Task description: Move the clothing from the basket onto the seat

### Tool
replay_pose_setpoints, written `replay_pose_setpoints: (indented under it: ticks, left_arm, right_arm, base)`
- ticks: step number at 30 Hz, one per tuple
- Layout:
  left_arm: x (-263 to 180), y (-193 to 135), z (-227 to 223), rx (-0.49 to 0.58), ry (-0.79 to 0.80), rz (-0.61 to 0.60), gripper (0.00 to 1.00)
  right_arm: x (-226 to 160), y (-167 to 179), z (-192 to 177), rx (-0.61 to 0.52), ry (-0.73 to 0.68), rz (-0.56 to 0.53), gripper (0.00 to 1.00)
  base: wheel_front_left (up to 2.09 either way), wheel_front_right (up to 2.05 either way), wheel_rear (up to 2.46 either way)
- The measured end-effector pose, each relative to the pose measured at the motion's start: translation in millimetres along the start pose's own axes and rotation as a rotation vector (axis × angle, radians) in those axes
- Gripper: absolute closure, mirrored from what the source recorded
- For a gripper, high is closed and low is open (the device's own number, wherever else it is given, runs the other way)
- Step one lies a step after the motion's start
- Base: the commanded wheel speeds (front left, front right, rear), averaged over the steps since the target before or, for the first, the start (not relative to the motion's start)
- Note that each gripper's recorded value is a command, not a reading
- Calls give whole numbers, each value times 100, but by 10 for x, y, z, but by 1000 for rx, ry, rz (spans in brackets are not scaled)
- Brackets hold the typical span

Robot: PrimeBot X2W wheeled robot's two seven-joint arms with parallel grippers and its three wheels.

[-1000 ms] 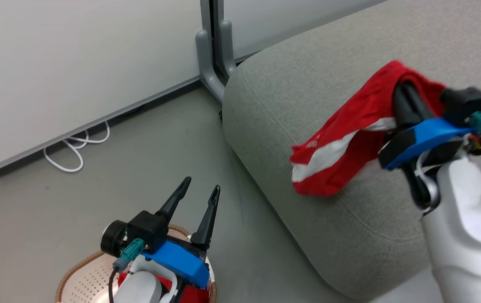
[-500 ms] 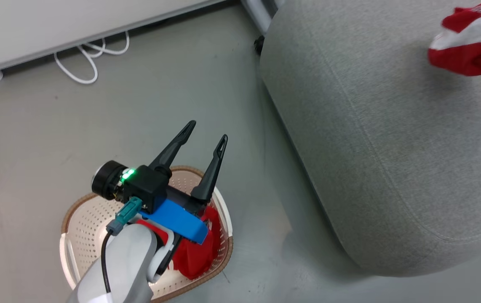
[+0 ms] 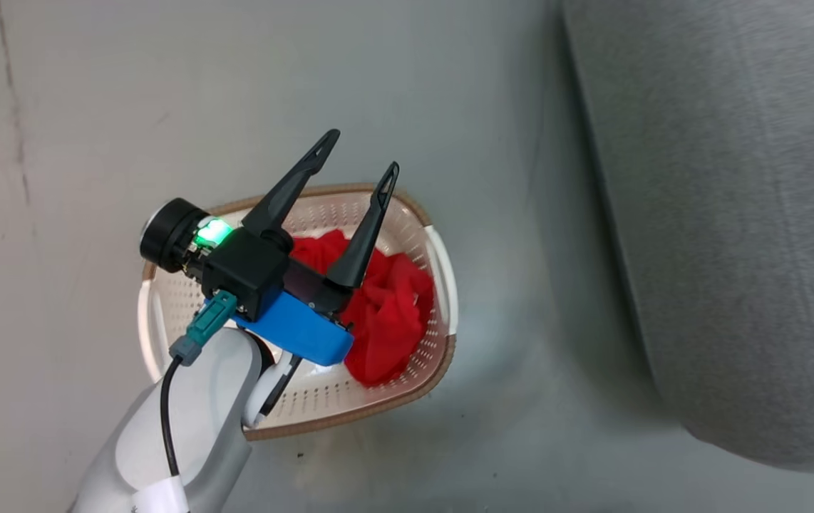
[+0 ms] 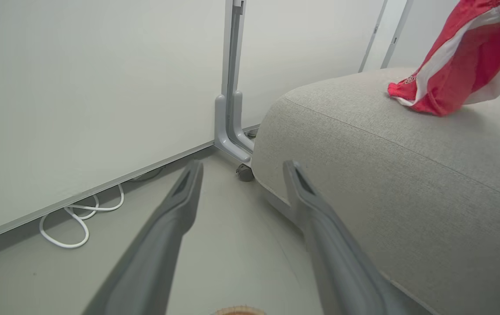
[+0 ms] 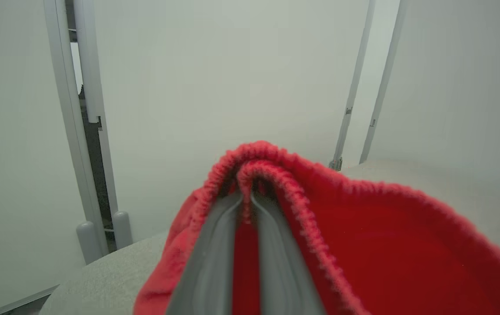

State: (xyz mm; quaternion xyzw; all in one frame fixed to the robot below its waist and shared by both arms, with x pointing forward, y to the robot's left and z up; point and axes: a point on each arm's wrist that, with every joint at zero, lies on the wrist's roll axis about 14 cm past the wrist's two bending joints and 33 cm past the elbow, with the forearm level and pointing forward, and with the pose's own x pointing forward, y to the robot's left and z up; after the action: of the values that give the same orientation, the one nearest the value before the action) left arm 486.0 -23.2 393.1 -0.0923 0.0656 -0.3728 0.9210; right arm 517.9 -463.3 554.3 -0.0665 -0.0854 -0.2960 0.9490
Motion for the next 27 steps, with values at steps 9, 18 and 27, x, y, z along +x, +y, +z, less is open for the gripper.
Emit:
replay_pose_setpoints:
  ticks: [9,18,27]
  left_arm:
    - [-46,213,-200,-25,28,53,0]
    - [-63,233,-140,-19,20,66,0]
    - [-70,225,-44,-10,5,70,0]
  right_arm:
    - [-224,71,-984,-22,215,-18,100]
    - [-346,-37,-1175,5,276,-59,91]
    - [-335,-61,-1112,10,271,-59,0]
  base:
    - [0,0,0]
    - [0,0,0]
    - [0,0,0]
